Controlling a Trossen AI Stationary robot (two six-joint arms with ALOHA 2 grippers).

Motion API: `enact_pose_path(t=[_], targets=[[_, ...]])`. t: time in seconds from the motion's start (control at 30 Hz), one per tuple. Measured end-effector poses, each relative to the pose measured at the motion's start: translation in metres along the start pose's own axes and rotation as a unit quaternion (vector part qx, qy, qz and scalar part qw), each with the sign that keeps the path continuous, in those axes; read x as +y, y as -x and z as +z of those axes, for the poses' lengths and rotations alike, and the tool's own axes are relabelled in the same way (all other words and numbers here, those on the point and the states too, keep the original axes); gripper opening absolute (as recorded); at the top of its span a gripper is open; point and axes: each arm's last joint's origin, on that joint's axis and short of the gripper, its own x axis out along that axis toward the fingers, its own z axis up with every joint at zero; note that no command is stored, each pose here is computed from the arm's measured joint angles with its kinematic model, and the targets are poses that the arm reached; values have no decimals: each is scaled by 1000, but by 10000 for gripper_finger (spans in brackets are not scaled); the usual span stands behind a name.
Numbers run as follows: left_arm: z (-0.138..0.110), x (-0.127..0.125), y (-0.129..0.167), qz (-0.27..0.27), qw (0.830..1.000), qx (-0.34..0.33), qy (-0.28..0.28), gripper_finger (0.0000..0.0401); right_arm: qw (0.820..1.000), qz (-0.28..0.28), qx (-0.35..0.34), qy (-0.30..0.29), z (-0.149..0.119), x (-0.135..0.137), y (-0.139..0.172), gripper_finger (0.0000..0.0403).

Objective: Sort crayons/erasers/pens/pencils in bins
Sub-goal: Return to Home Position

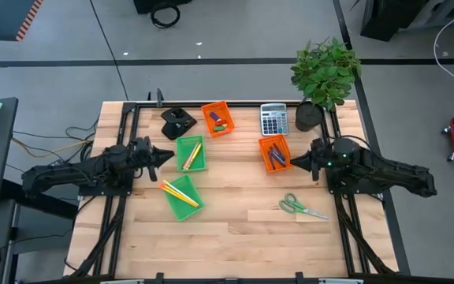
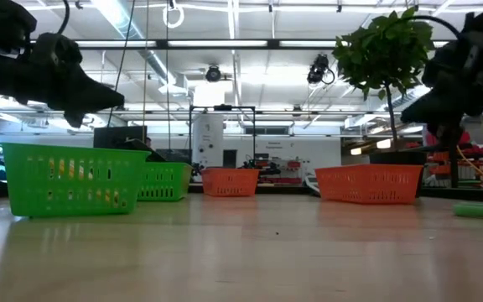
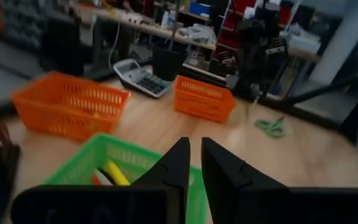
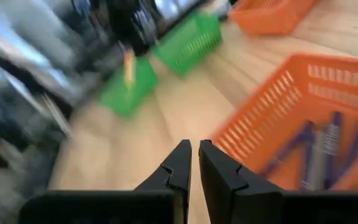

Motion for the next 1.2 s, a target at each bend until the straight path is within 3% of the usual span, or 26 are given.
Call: enact_pose_path(t=[0.17,0.4,0.63,1.2], targets=[[1,0,0,0,998,-7,-66,49,998,-58,14,11,-3,-4,-6,39],[1,0,0,0,998,-10,-66,50,997,-63,26,-30,-4,-4,-9,39],[2,-1,0,-2,998,-13,-65,45,993,-77,38,85,-5,-6,-10,39],[2,-1,0,-3,998,-13,-65,45,994,-78,36,69,-5,-6,-10,39]])
